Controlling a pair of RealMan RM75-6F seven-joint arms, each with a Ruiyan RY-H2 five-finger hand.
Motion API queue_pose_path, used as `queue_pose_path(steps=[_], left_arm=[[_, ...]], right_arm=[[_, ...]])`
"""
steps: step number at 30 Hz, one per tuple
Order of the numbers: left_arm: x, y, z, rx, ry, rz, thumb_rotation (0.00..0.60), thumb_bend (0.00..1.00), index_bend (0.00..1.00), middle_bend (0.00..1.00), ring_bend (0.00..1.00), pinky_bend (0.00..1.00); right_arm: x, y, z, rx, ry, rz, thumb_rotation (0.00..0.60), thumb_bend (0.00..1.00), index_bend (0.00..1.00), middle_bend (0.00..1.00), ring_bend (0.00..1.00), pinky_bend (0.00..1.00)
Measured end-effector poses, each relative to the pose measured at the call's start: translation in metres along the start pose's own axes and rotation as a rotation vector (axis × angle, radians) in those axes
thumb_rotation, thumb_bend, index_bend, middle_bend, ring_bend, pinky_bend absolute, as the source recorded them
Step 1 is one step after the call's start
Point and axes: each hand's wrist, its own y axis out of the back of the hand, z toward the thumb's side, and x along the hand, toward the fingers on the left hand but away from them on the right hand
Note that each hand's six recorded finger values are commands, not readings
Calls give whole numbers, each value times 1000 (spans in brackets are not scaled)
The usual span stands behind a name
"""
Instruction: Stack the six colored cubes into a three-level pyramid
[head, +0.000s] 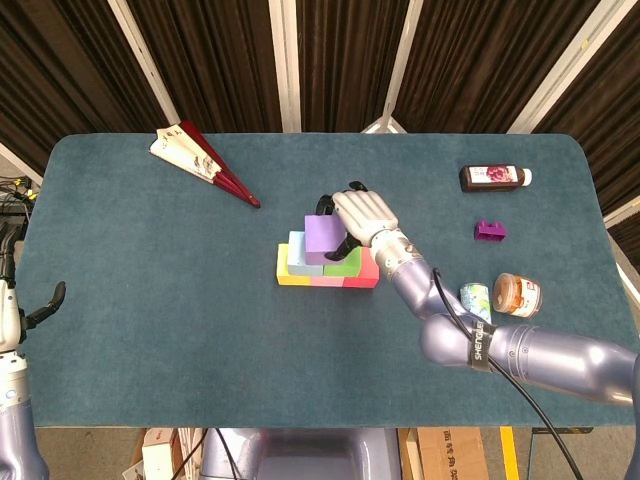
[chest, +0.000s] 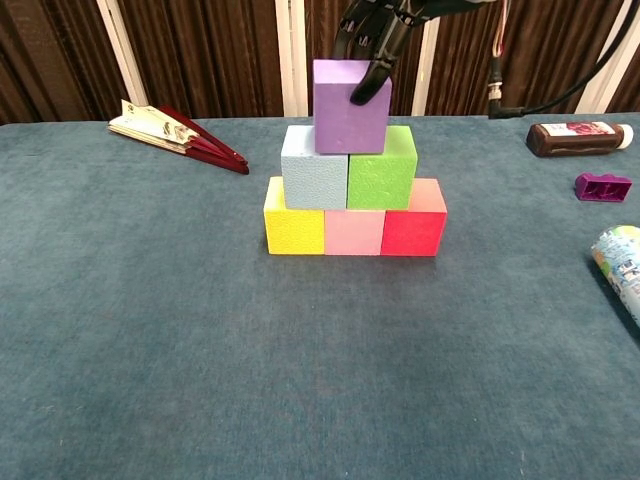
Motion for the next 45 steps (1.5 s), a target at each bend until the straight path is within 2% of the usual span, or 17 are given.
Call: queue_pose_path(steps=[17, 31, 45], left_arm=[[0, -1, 0, 7, 3, 1, 600, 354, 53, 0, 0, 0], [0, -1, -1, 19, 11, 4, 600, 353, 52, 0, 0, 0], [0, -1, -2, 22, 19, 1, 600, 353, 51, 0, 0, 0]], right_arm=[[1, -2, -1, 12, 5, 15, 600, 250, 364, 299, 183, 0], [3, 0, 1, 31, 9, 24, 600, 251, 246, 204, 111, 0], [9, 2, 4, 45, 6, 22, 600, 251, 203, 186, 88, 0]])
